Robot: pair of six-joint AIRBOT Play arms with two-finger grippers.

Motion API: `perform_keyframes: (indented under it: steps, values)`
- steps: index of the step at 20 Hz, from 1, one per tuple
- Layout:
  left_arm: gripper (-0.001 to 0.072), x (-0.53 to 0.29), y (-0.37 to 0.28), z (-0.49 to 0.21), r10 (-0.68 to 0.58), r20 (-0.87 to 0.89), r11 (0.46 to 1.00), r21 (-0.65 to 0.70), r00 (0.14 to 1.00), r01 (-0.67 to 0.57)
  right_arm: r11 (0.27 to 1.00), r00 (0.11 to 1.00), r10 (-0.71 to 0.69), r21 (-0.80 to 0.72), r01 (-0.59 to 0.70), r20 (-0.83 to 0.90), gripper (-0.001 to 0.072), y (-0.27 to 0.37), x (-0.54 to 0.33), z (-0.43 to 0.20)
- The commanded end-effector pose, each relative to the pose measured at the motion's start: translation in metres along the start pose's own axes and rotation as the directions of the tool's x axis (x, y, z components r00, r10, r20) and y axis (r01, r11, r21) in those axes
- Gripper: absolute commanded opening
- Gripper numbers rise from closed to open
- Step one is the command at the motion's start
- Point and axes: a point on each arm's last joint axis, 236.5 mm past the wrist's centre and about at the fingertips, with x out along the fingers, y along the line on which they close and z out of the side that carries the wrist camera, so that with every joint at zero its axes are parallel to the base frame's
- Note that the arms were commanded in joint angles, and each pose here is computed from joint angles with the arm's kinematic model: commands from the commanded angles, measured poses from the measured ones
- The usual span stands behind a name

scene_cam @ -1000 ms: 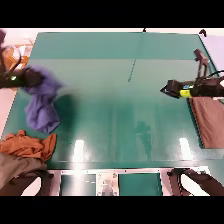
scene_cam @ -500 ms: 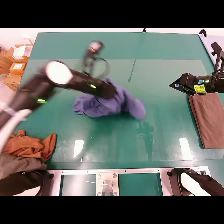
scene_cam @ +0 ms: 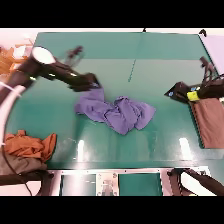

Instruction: Fold the shirts.

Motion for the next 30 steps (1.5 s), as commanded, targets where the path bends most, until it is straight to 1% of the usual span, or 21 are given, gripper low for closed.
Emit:
perform_keyframes:
  steps: [1,2,3,5,6,7,9,11,12,14,15,16,17,18,19,20,22,24,25,28,30]
  values:
    - [0.072,-0.063,0.112,-0.026,0.221,-0.096,0.957,-0.172,0.971,-0.235,0.994,0.995,-0.033,0.101,0.042,-0.09,0.0518,-0.038,0.048,-0.033]
    - [0.072,-0.066,0.138,-0.037,0.26,-0.123,0.936,-0.21,0.958,-0.281,0.99,0.991,-0.04,0.132,0.056,-0.125,0.0518,-0.049,0.063,-0.045]
    - [0.072,-0.063,0.158,-0.046,0.27,-0.132,0.921,-0.254,0.954,-0.296,0.985,0.987,-0.042,0.162,0.068,-0.158,0.0518,-0.058,0.076,-0.056]
    - [0.072,-0.045,0.185,-0.056,0.288,-0.114,0.901,-0.303,0.951,-0.309,0.975,0.978,-0.035,0.208,0.079,-0.207,0.0518,-0.069,0.098,-0.067]
    - [0.072,-0.033,0.194,-0.055,0.291,-0.086,0.9,-0.313,0.953,-0.303,0.973,0.977,-0.011,0.221,0.059,-0.211,0.0517,-0.068,0.107,-0.066]
    - [0.072,-0.019,0.196,-0.05,0.27,-0.057,0.907,-0.32,0.961,-0.274,0.972,0.98,0.025,0.236,0.023,-0.198,0.0517,-0.063,0.116,-0.062]
    - [0.072,0.01,0.185,-0.036,0.185,-0.015,0.927,-0.331,0.983,-0.179,0.957,0.981,0.101,0.285,-0.05,-0.168,0.0516,-0.054,0.132,-0.051]
    - [0.072,0.036,0.171,-0.026,0.117,0.011,0.94,-0.323,0.993,-0.107,0.945,0.974,0.153,0.312,-0.095,-0.169,0.0514,-0.048,0.144,-0.047]
    - [0.072,0.048,0.163,-0.022,0.094,0.02,0.945,-0.316,0.995,-0.083,0.941,0.969,0.181,0.314,-0.122,-0.166,0.0491,-0.043,0.15,-0.043]
    - [0.0713,0.07,0.149,-0.019,0.066,0.028,0.951,-0.304,0.997,-0.054,0.936,0.962,0.223,0.311,-0.166,-0.158,0.0482,-0.03,0.159,-0.034]
    - [0.0713,0.079,0.143,-0.018,0.056,0.031,0.955,-0.294,0.998,-0.044,0.938,0.96,0.228,0.301,-0.172,-0.162,0.0403,-0.026,0.163,-0.031]
    - [0.0712,0.086,0.136,-0.015,0.045,0.043,0.956,-0.29,0.998,-0.031,0.943,0.959,0.23,0.283,-0.178,-0.164,0.0303,-0.021,0.166,-0.026]
    - [0.0711,0.091,0.129,-0.01,0.035,0.064,0.957,-0.289,0.997,-0.015,0.946,0.959,0.233,0.267,-0.184,-0.162,0.0218,-0.016,0.167,-0.021]
    - [0.0564,0.094,0.122,-0.004,0.017,0.086,0.956,-0.293,0.996,0.009,0.95,0.96,0.236,0.244,-0.196,-0.149,0.0074,-0.012,0.165,-0.013]
    - [0.0249,0.094,0.116,0.002,-0.009,0.111,0.96,-0.277,0.994,0.039,0.955,0.961,0.241,0.212,-0.209,-0.135,0.002,-0.008,0.162,-0.004]
    - [0.003,0.093,0.109,0.007,-0.039,0.134,0.965,-0.252,0.99,0.072,0.955,0.961,0.247,0.196,-0.221,-0.121,0.0019,-0.003,0.158,0.004]
    - [0.0021,0.081,0.092,0.023,-0.082,0.161,0.968,-0.22,0.984,0.117,0.952,0.956,0.277,0.16,-0.26,-0.099,0.0018,0.008,0.142,0.027]
    - [0.002,0.046,0.069,0.05,-0.105,0.202,0.984,-0.119,0.974,0.131,0.944,0.944,0.324,0.091,-0.318,-0.064,0.0018,0.027,0.107,0.06]
    - [0.002,0.017,0.055,0.07,-0.106,0.253,0.99,-0.061,0.962,0.125,0.938,0.938,0.345,0.042,-0.344,-0.027,0.0018,0.038,0.081,0.08]
    - [0.002,-0.101,0.001,0.12,-0.093,0.461,0.992,0.122,0.882,0.041,0.923,0.907,0.381,-0.134,-0.361,0.182,0.0018,0.078,-0.021,0.147]
    - [0.002,-0.18,-0.043,0.13,-0.102,0.587,0.97,0.237,0.803,-0.05,0.903,0.849,0.407,-0.285,-0.32,0.337,0.0018,0.11,-0.105,0.176]
